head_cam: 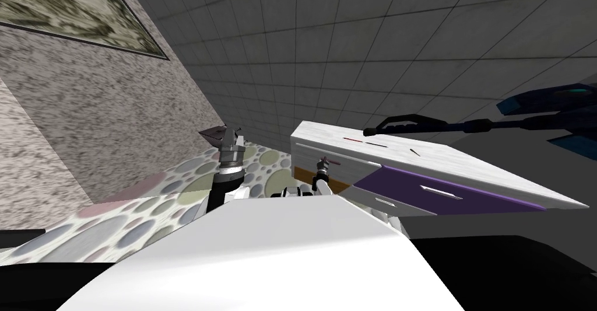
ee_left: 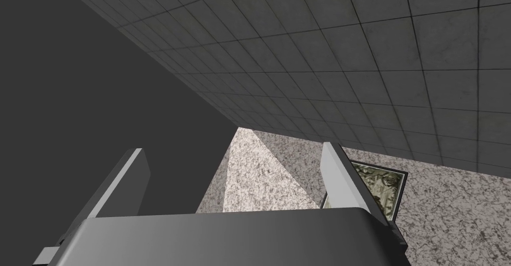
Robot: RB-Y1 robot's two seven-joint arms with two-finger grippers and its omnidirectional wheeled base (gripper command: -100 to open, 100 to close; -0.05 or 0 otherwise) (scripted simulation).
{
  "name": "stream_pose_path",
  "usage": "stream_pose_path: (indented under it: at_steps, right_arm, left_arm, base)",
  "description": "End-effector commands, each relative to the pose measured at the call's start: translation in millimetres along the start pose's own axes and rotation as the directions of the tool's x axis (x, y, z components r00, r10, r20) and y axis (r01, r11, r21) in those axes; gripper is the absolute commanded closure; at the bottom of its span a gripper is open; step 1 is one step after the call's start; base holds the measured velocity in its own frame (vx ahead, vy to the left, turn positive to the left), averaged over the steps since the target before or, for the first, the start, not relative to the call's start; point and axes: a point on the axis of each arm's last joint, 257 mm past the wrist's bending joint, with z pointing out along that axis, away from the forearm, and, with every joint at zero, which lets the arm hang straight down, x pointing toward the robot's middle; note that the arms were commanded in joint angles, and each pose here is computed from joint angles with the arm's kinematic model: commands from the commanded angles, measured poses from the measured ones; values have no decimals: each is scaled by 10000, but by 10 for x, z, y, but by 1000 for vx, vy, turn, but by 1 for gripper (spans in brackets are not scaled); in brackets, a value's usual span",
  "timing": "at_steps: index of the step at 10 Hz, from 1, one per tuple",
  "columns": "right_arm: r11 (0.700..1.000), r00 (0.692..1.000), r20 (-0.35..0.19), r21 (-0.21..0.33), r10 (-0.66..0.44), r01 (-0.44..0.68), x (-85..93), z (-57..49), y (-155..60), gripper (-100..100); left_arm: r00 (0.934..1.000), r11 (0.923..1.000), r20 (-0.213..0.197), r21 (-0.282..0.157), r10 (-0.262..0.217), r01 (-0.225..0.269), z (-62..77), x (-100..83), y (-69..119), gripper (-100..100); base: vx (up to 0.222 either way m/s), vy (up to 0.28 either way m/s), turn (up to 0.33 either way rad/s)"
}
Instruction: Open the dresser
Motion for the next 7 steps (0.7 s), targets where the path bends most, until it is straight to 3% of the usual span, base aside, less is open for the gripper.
stream_pose_path:
  at_steps: [1, 7]
  right_arm:
    - [10000, 10000, 87, -36, 9, -9, -66, -37, 5, 100]
    - [9999, 9998, 206, -146, 0, 3, -155, -144, 52, 100]
  left_arm:
    - [10000, 10000, 1, 1, -1, 1, 0, 0, 0, 0]
    - [10000, 10000, 1, 2, -2, 2, 1, 0, 0, 0]
  base:
    - [-175, 53, -45]
    - [-145, 57, -26]
